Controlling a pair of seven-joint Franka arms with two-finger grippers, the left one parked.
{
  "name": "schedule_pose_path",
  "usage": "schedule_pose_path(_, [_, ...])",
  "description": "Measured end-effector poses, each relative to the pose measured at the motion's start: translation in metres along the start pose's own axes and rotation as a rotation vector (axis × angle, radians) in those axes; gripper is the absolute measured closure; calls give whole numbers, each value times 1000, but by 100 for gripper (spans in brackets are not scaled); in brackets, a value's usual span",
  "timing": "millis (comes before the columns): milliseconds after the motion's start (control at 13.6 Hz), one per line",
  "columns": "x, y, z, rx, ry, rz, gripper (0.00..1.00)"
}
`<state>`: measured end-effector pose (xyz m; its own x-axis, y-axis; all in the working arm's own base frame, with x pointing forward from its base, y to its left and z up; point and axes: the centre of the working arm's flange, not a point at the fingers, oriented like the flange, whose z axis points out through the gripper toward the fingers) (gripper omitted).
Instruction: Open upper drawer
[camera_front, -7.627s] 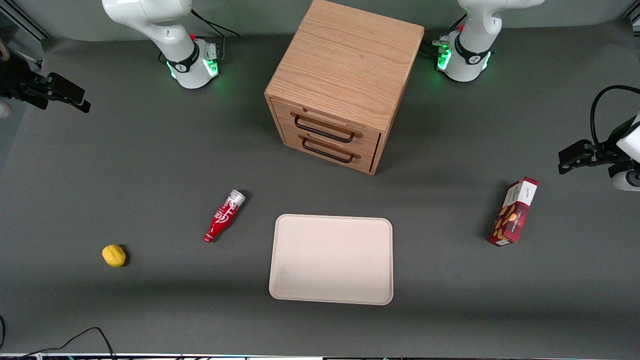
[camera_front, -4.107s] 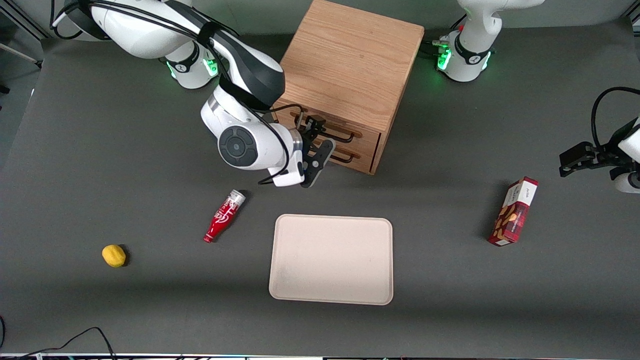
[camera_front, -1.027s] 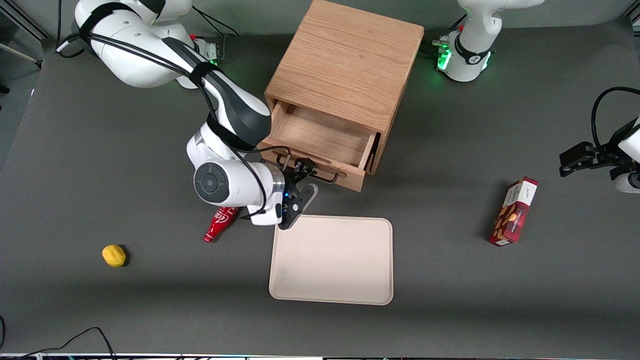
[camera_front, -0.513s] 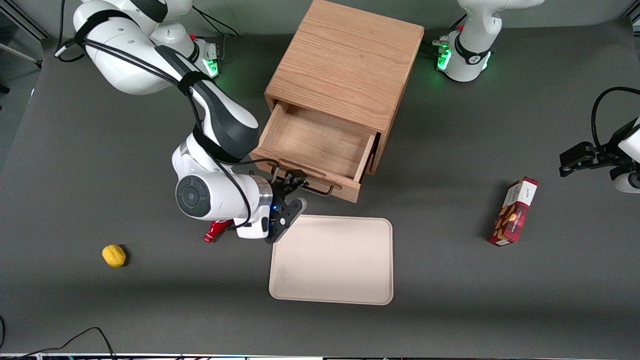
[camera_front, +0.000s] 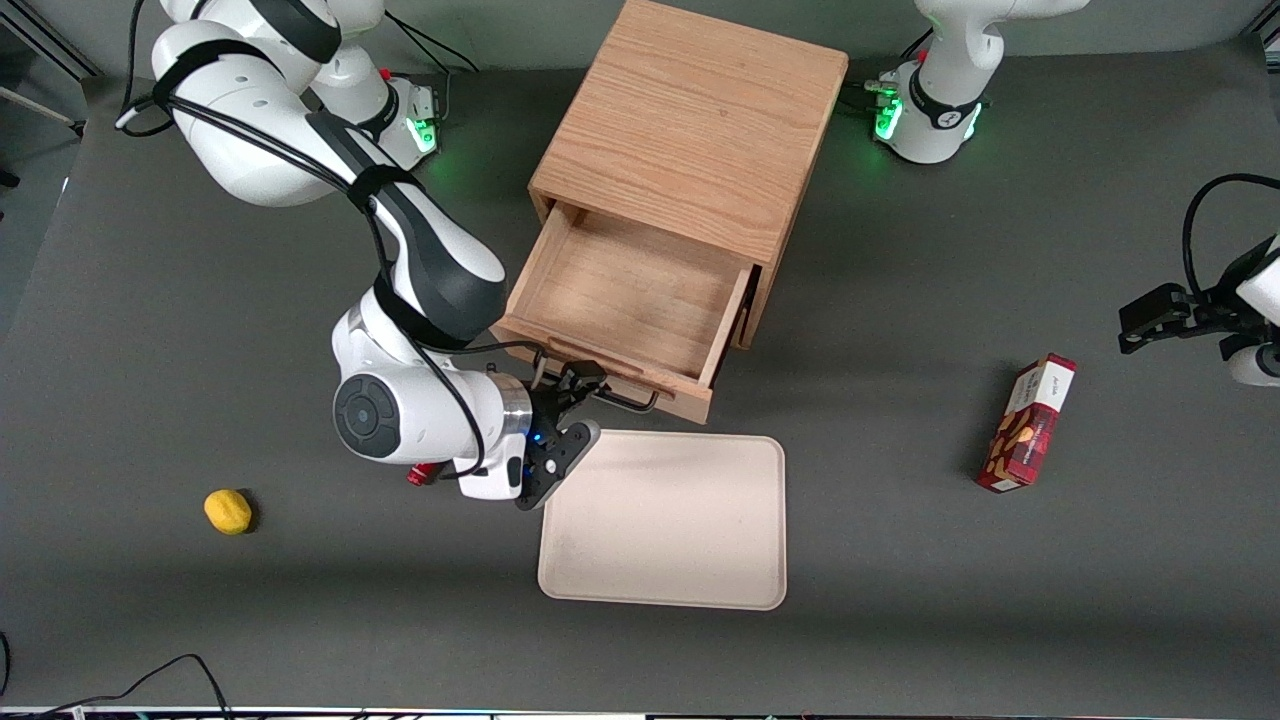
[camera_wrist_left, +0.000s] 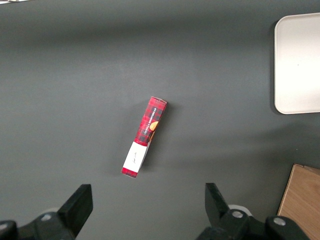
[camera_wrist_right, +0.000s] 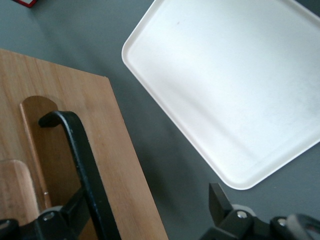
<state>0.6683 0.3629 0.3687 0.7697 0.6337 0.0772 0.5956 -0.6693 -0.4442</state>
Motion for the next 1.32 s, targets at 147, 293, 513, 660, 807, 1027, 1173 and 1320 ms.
schedule_pose_path(147, [0,7,-3,-8,8,1,0])
schedule_pose_path(293, [0,15,-6,-18,13,3,0])
schedule_pose_path(513, [0,27,-9,-29,20,12,0])
schedule_pose_path(660, [1,32,-10,-33,25,15,0])
schedule_pose_path(807, [2,36,-12,-35,34,14,0])
schedule_pose_path(1027, [5,45,-12,-36,46,20,0])
schedule_pose_path(1173, [6,51,-14,-37,57,25,0])
schedule_pose_path(1320, [6,56,-15,-40,58,27,0])
